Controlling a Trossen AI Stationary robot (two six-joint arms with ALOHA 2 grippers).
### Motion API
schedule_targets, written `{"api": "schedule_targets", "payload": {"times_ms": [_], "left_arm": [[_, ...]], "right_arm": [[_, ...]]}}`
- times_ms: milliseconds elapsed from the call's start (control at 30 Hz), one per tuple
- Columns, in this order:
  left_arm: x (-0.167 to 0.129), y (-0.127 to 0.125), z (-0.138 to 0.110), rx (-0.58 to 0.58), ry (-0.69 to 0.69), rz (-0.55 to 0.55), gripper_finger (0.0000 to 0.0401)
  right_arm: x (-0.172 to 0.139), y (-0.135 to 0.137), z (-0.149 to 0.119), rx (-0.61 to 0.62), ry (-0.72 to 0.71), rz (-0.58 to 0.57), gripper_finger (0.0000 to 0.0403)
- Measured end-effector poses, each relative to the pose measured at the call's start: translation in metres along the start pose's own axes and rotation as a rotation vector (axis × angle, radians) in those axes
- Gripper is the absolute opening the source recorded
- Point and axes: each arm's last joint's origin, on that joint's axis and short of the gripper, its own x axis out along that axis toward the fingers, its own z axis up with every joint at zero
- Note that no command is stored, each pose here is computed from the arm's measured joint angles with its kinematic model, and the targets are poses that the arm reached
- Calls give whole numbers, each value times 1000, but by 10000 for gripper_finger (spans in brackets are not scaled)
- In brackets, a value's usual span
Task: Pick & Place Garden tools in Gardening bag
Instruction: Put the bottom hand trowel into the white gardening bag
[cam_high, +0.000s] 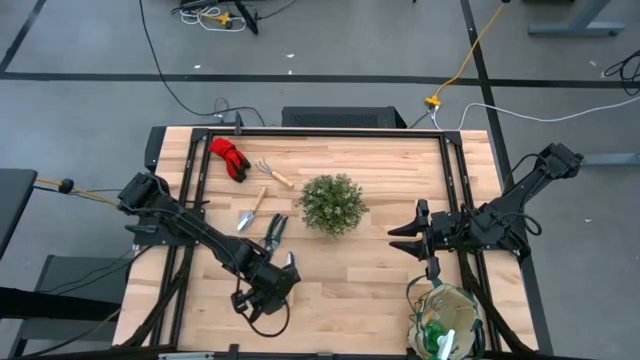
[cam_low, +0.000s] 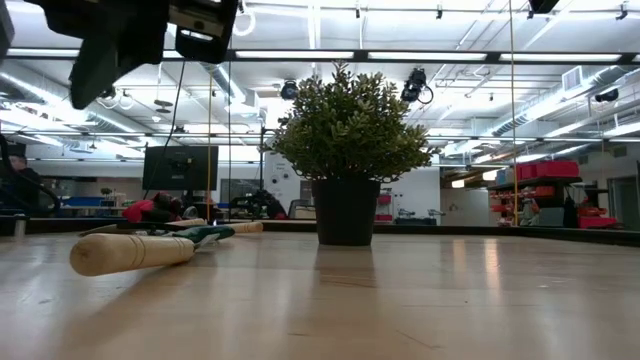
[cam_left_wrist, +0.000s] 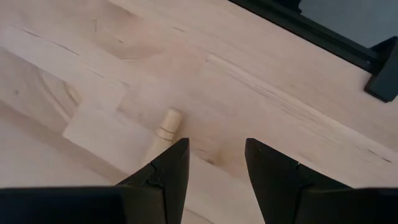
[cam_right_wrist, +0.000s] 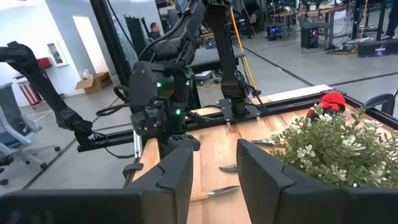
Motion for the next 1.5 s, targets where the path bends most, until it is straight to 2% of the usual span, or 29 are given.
{"api": "schedule_targets", "payload": {"times_ms": [367,933,1100,1500], "left_arm": [[13,0,-3,6,43,-27,165],[15,-7,-1,38,63,-26,165],[15,-5,-2,100,84,19,165],[9,22,-9,101,67,146,165]], "right_arm": [[0,0,0,4,1,0,123],[0,0,0,15,4,-1,123],[0,0,0,16,4,-1,123],[0,0,0,47,3,-1,123]]}}
